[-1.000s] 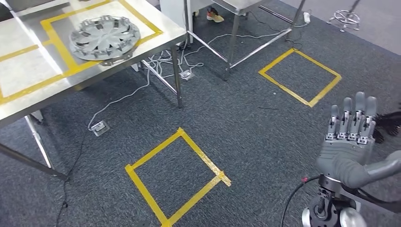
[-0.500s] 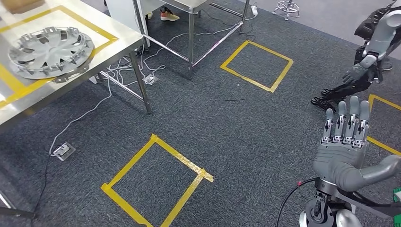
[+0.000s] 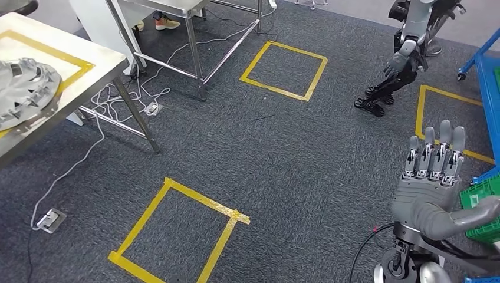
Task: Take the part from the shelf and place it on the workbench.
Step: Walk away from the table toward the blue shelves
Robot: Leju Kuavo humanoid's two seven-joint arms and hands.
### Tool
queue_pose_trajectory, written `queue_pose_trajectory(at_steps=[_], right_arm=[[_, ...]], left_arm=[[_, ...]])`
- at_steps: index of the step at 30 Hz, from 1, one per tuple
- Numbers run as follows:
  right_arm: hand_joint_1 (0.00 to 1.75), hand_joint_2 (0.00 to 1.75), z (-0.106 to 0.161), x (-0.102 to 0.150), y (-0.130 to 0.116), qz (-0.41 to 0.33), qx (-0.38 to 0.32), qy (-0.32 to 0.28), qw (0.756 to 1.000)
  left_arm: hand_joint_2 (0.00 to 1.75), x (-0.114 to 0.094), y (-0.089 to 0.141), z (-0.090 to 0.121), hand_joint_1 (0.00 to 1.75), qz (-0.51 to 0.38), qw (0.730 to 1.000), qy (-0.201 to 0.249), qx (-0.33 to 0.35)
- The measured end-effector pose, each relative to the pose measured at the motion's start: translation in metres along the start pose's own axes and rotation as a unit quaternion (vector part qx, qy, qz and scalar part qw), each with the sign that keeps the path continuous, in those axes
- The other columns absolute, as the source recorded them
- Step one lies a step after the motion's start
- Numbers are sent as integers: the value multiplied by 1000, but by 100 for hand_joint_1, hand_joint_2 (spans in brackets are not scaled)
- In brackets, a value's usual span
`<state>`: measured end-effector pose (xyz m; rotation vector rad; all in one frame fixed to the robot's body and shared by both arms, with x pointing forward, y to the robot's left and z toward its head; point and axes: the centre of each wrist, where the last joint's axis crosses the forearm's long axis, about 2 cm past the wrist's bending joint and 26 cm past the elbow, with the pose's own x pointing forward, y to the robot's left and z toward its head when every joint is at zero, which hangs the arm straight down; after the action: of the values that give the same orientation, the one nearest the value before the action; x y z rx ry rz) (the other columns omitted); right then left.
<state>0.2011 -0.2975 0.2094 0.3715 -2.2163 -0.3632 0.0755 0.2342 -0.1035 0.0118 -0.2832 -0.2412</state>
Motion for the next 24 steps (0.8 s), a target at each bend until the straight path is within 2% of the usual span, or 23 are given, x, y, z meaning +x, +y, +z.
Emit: queue_pose_trajectory(at_steps=[13, 24], right_arm=[[0, 0, 7, -5, 3, -4, -8, 12, 1000], [0, 0, 27, -6, -2, -14, -6, 24, 1000]], left_arm=[[0, -7, 6, 0, 0, 1, 1000, 10, 6], [0, -3, -2, 1, 0, -2, 1000, 12, 2]])
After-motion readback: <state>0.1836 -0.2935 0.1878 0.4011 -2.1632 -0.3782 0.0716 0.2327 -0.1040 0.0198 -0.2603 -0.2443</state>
